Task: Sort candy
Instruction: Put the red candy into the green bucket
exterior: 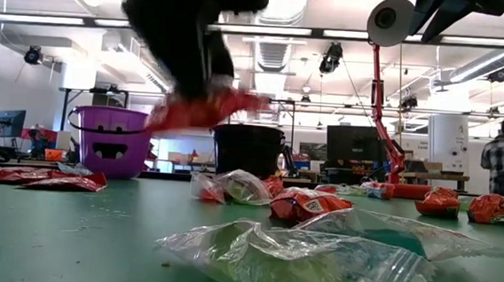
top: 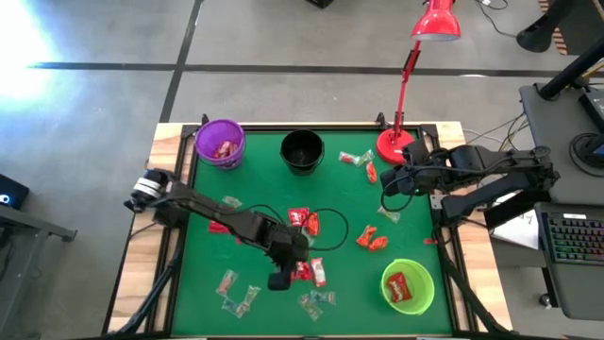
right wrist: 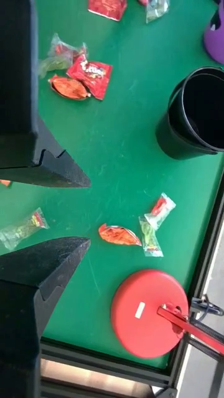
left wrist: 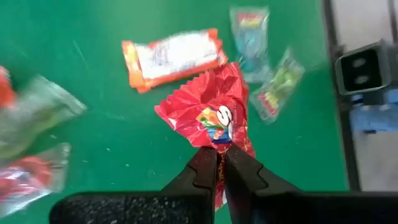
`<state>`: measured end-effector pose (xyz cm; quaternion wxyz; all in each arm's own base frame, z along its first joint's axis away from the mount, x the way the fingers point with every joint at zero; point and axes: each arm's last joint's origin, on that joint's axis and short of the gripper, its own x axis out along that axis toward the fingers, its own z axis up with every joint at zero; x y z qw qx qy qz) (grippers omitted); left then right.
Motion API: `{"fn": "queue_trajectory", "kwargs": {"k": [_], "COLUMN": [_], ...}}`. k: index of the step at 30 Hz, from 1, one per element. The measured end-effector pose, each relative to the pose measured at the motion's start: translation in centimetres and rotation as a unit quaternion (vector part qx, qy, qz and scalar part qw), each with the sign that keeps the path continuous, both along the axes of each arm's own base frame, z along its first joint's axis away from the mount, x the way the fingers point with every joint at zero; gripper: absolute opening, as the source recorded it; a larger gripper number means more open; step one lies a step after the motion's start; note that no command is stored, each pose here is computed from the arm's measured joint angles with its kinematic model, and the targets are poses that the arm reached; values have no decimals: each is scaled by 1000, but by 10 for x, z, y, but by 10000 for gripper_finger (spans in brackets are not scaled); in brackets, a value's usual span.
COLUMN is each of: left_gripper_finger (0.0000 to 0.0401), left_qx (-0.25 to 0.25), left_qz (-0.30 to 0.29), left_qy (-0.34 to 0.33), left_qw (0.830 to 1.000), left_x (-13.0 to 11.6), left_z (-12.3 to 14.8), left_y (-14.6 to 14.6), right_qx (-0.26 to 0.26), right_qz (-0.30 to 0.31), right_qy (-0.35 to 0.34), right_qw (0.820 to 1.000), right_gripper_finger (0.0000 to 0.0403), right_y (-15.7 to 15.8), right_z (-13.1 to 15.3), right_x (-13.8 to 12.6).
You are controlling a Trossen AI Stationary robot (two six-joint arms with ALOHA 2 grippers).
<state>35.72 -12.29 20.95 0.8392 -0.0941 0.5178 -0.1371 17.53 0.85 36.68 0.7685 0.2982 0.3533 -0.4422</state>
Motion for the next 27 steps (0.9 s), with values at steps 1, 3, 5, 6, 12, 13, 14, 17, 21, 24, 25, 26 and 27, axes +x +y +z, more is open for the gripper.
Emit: {"fn": "queue_trajectory", "kwargs": {"k": [1,3,5,6,12,13,14,17,21,24,25,26,27], "left_gripper_finger": [1,1,1,1,1,1,1,1,0,0,0,0,0], "left_qx": [5,24,40,46,81,88,96,112,114,117,116,115,113], "left_qz": [4,17,33,46,138,152,165,201,244,253,254,257,261], "left_qy": [-10,-19,-32,-38,-82,-93,-102,-119,-152,-174,-184,-193,-204], "left_qw": [1000,999,998,997,984,980,976,966,951,945,942,940,937], "left_x": [-2,-7,-13,-15,-28,-29,-31,-34,-37,-38,-38,-38,-37], "left_z": [6,17,29,36,69,74,78,88,104,111,114,116,119], "left_y": [1,5,11,15,43,48,54,71,94,106,109,112,115], "right_qx": [-1,-3,1,1,6,6,7,8,-16,-36,-42,-47,-54], "right_qz": [2,8,18,21,40,51,63,102,157,205,220,235,246], "right_qy": [1,4,10,11,18,19,18,8,-23,-54,-65,-77,-91], "right_qw": [1000,1000,1000,1000,999,999,998,995,987,977,973,968,964], "right_gripper_finger": [130,130,130,130,130,130,130,130,130,130,130,130,130], "right_y": [0,0,0,0,1,1,2,3,5,7,7,8,9], "right_z": [0,0,0,0,0,0,0,2,7,12,14,17,19], "right_x": [0,0,0,0,1,1,3,7,17,25,28,31,33]}}
